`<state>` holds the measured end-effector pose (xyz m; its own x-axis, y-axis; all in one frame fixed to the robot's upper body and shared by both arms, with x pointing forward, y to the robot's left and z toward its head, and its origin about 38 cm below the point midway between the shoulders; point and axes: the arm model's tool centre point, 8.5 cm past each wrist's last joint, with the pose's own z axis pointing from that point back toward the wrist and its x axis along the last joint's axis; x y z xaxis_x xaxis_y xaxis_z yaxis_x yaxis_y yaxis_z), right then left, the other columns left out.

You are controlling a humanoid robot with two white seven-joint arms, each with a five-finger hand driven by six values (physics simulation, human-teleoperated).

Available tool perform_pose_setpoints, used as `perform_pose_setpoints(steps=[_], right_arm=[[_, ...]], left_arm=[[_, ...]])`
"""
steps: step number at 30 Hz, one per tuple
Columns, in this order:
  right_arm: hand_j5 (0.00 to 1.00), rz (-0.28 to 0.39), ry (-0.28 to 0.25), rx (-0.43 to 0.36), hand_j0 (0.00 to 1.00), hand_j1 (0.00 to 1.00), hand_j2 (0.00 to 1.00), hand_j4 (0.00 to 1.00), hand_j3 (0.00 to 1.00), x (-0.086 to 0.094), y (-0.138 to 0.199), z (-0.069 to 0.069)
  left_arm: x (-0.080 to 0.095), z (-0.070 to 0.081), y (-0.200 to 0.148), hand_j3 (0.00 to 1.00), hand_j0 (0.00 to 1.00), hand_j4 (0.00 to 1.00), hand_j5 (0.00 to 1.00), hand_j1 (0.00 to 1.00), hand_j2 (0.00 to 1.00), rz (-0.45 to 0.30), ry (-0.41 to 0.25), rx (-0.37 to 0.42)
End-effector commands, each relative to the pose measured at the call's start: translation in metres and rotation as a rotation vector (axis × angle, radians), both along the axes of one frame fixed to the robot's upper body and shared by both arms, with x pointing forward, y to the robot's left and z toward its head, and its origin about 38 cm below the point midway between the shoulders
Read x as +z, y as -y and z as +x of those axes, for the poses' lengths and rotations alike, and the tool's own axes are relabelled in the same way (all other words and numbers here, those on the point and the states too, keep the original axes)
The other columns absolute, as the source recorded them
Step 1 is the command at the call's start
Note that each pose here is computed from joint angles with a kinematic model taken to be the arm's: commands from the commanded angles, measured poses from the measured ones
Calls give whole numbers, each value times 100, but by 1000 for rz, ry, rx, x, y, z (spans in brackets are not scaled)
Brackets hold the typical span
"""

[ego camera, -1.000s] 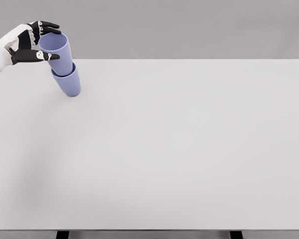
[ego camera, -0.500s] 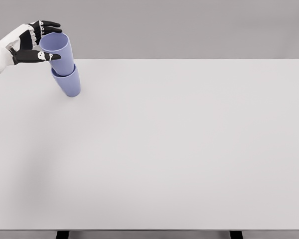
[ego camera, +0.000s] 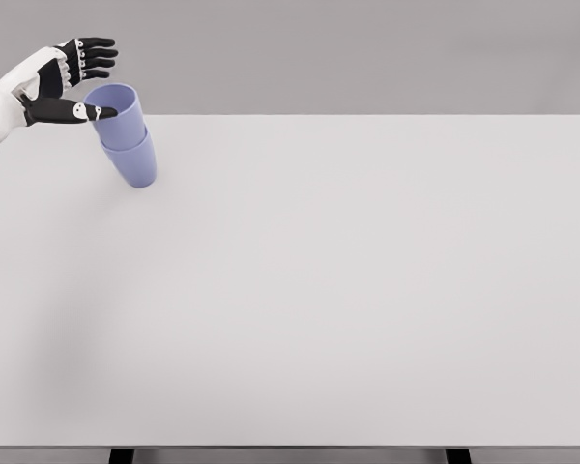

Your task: Place the right cup on the left cup with left arm

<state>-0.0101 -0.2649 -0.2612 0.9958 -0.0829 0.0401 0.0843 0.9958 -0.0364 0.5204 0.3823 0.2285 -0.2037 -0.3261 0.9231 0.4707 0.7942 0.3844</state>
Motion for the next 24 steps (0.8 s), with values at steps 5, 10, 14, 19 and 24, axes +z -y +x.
perform_pose_setpoints(steps=[5, 10, 14, 19, 24], right_arm=[[100, 0, 0, 0, 100, 100, 100, 100, 100, 0, 0, 0], [100, 0, 0, 0, 100, 100, 100, 100, 100, 0, 0, 0], [100, 0, 0, 0, 100, 100, 100, 100, 100, 0, 0, 0], [100, 0, -1, 0, 100, 100, 100, 100, 100, 0, 0, -1], [100, 0, 0, 0, 100, 100, 100, 100, 100, 0, 0, 0]], left_arm=[[1, -1, -1, 92, 92, 92, 92, 92, 92, -4, 4, 0], [9, -3, 2, 97, 97, 97, 97, 97, 97, 3, 28, -17], [17, -6, 7, 99, 99, 99, 99, 99, 99, 5, 55, -35], [23, -17, 5, 99, 99, 99, 99, 99, 99, 4, 90, -46], [26, -35, -4, 100, 100, 100, 100, 100, 100, -2, 123, -40]])
